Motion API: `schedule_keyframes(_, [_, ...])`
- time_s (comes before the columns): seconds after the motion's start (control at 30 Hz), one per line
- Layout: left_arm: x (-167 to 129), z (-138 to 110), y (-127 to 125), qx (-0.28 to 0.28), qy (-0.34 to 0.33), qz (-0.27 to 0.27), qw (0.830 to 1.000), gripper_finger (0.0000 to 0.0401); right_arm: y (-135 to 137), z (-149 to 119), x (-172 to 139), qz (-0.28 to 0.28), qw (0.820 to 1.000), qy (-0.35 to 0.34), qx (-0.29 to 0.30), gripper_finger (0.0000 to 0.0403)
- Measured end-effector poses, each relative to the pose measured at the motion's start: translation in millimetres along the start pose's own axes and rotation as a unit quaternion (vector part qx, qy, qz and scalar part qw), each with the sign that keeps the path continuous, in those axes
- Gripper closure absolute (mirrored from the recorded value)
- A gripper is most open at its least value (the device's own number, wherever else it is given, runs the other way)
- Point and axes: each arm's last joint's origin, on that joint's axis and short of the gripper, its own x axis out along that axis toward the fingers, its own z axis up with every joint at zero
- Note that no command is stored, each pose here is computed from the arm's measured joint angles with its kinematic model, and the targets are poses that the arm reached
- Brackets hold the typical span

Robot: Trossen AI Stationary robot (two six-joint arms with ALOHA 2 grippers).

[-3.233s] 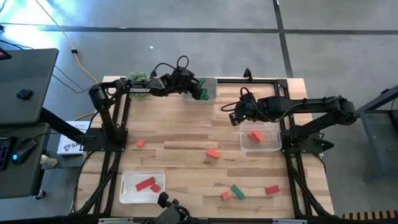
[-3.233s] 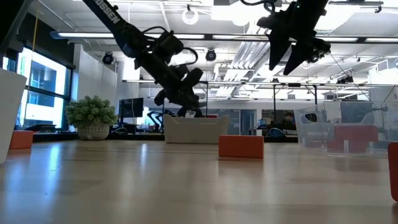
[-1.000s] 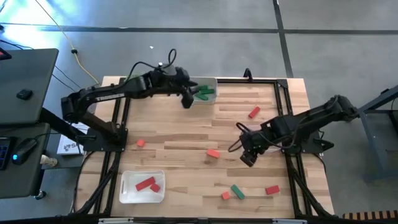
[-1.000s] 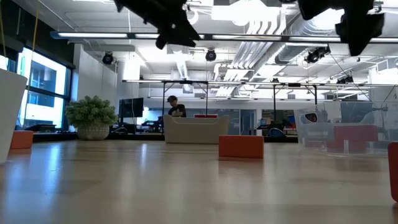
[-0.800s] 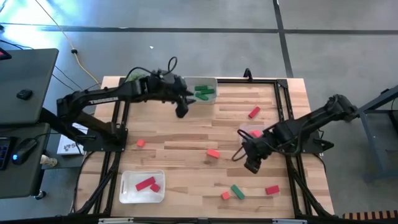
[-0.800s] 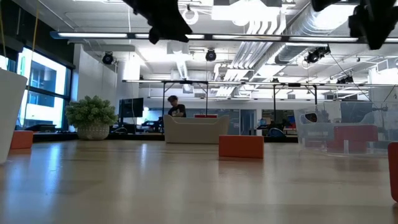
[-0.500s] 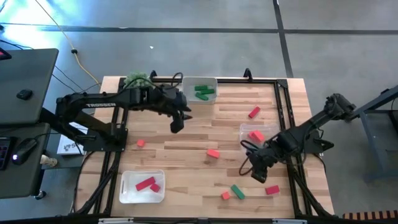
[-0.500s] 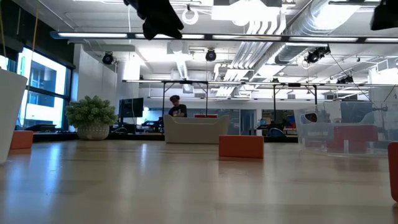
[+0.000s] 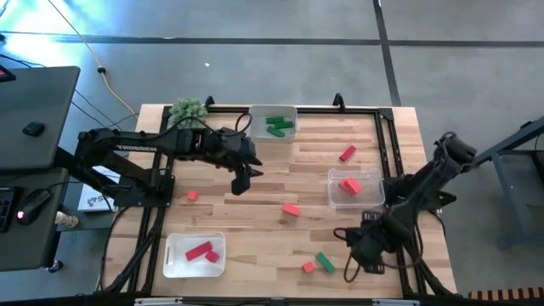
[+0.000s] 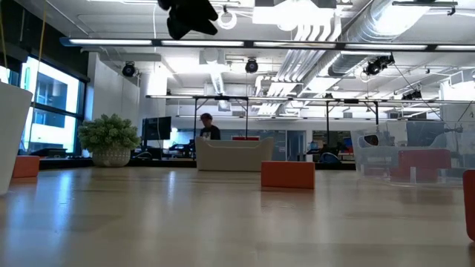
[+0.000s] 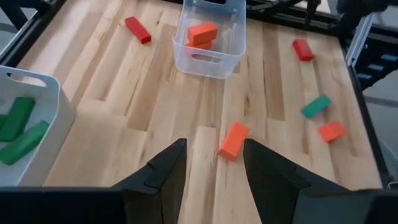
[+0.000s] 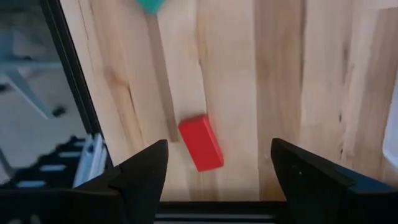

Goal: Sort & place blocks by color
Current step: Put the red block into the white bin

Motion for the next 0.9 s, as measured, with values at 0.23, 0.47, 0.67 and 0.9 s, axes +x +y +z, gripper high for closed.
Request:
schedule_keyframes(0.23, [0.0, 1.5, -0.8, -0.014, -0.008, -0.002, 1.0, 0.0254, 19.5, -19.7, 17.2, -0.028, 0.997, 0.018, -0.065, 0.0128])
schedule_keyframes(0.47, [0.1, 3.4, -1.2, -0.057, -0.017, -0.006, 0.998, 0.0254, 34.4, -36.2, 36.0, -0.062, 0.992, 0.027, -0.108, 0.0128])
schedule_keyframes(0.67, [0.1, 3.3, -1.5, -0.071, -0.017, -0.007, 0.997, 0.0254, 45.3, -43.7, 59.3, -0.091, 0.987, 0.037, -0.131, 0.0128])
schedule_keyframes(0.9, [0.1, 3.4, -1.5, -0.078, -0.017, -0.007, 0.997, 0.0254, 50.7, -48.6, 86.8, -0.132, 0.977, 0.065, -0.155, 0.0128])
